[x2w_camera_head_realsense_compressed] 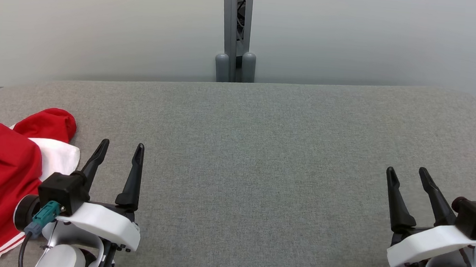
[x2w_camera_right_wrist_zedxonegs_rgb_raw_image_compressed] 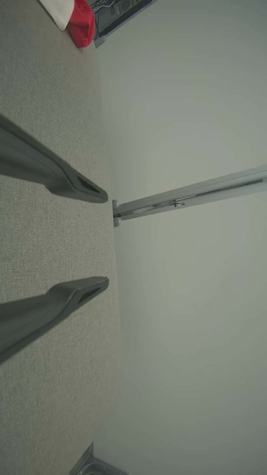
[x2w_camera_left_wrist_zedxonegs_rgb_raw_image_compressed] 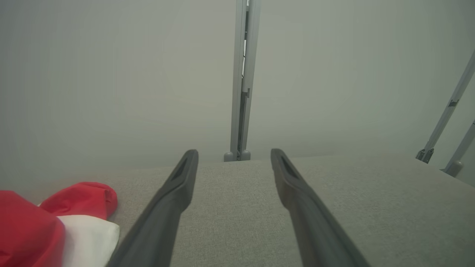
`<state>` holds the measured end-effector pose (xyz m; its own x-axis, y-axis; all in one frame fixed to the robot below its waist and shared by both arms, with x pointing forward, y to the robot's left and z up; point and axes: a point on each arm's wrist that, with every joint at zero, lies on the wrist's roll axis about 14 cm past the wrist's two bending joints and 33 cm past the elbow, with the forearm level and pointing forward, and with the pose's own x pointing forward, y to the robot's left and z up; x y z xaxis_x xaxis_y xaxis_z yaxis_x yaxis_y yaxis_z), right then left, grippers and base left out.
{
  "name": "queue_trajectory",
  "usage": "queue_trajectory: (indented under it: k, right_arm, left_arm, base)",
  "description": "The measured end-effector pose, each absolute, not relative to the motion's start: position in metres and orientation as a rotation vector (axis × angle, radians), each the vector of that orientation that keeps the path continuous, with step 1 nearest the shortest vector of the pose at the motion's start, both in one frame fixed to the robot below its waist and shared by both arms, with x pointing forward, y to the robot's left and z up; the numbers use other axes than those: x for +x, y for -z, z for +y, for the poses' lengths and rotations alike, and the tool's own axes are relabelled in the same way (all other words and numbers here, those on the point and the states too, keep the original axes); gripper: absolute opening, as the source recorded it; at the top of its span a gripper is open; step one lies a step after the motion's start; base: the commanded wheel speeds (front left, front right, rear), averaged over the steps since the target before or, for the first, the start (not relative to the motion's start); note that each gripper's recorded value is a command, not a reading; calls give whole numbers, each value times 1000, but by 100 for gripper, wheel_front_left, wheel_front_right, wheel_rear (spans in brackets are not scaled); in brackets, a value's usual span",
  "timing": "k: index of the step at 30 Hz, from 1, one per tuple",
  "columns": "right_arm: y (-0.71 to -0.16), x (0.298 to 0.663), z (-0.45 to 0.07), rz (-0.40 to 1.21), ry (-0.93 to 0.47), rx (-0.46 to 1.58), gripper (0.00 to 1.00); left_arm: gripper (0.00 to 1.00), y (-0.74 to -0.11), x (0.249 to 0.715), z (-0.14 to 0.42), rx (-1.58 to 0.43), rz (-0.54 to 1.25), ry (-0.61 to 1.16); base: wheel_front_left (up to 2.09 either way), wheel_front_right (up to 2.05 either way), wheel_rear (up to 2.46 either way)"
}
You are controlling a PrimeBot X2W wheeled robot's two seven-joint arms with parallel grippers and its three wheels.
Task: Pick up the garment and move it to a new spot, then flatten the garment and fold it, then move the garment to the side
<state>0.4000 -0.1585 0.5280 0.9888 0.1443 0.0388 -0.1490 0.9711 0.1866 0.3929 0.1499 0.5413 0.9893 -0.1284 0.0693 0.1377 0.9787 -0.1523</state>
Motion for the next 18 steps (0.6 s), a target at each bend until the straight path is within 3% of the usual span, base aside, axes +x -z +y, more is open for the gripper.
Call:
queue_trajectory:
  k: [18]
  right_arm:
    - [-531, 393, -149, -64, -161, 133, 100]
  left_arm:
    - [100, -536, 392, 154, -35, -32, 115]
  base:
    - [0, 0, 0]
